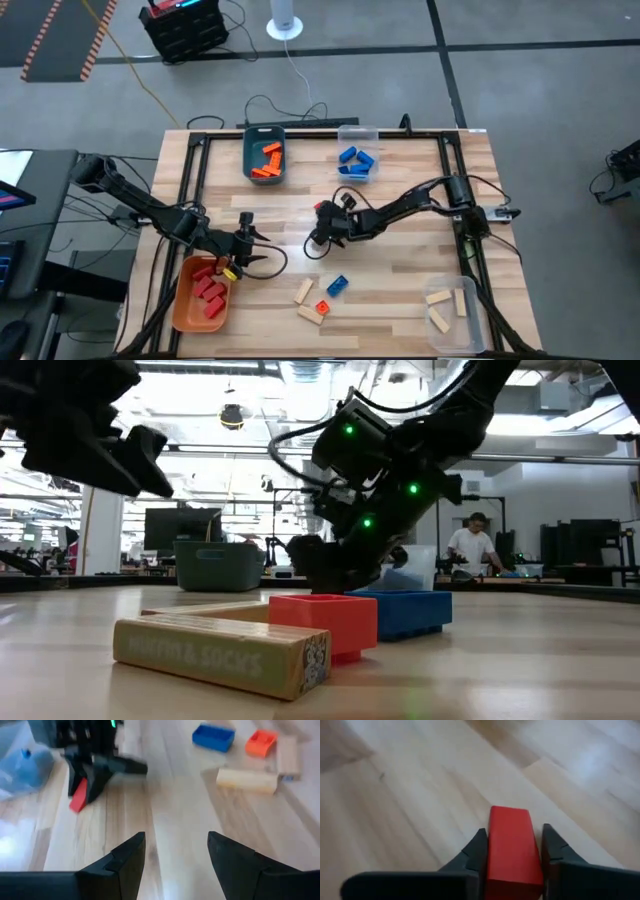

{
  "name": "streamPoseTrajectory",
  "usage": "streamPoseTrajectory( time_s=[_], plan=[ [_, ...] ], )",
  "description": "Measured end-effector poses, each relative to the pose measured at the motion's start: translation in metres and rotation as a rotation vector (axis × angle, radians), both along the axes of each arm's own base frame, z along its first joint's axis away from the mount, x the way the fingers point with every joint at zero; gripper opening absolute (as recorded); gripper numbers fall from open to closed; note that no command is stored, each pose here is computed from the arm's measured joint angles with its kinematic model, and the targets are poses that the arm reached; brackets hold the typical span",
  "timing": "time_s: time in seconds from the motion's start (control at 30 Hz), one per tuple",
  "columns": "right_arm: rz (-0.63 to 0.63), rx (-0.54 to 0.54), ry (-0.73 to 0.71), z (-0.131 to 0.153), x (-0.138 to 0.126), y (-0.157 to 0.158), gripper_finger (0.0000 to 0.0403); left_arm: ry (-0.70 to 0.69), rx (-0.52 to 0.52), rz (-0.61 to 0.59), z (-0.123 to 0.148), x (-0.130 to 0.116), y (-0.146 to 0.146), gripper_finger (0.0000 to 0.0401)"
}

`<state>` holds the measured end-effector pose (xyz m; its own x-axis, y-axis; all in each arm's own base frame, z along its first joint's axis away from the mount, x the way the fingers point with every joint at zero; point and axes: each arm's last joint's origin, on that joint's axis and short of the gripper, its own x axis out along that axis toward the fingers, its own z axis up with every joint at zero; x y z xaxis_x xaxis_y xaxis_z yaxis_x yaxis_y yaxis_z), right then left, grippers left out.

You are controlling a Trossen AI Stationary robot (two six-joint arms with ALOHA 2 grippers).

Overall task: Sort blocks
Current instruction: Put the red block into the orange bin

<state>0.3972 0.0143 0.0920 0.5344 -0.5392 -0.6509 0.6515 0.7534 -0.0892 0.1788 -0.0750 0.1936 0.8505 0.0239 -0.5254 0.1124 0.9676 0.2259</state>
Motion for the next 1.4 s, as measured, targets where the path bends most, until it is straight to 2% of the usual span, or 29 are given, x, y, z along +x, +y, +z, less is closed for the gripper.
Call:
streamPoseTrajectory(
  time_s=[0.13, 0.27, 0.43, 0.57, 0.77, 1.0, 1.13, 1.4],
  plan=[
    [0.112, 0.075, 0.082, 0.021, -0.007, -0.012, 0.008, 0.026, 0.014, 0.034, 0.001, 0.002, 0.006, 0.021],
    [0.221, 0.163, 0.103, 0.049, -0.016, -0.023, 0.0086, 0.025, 0.119, 0.039, 0.001, 0.004, 0.012, 0.021],
    [0.345, 0.294, -0.025, 0.101, -0.027, -0.033, 0.0086, 0.015, 0.285, -0.027, 0.002, 0.006, 0.017, 0.021],
    [0.464, 0.441, -0.157, 0.129, -0.033, -0.04, 0.0086, -0.069, 0.402, -0.092, 0.01, 0.012, 0.016, 0.021],
    [0.656, 0.545, -0.289, 0.136, -0.019, -0.021, 0.0087, -0.229, 0.553, -0.151, 0.027, 0.018, 0.014, 0.021],
    [0.805, 0.524, -0.411, 0.151, 0.01, 0.002, 0.0087, -0.288, 0.529, -0.233, 0.031, 0.02, 0.011, 0.021],
    [0.853, 0.516, -0.444, 0.16, 0.027, 0.006, 0.0087, -0.297, 0.526, -0.235, 0.032, 0.02, 0.01, 0.021],
    [0.905, 0.558, -0.439, 0.159, 0.056, 0.01, 0.0087, -0.315, 0.533, -0.237, 0.033, 0.02, 0.01, 0.021]
  ],
)
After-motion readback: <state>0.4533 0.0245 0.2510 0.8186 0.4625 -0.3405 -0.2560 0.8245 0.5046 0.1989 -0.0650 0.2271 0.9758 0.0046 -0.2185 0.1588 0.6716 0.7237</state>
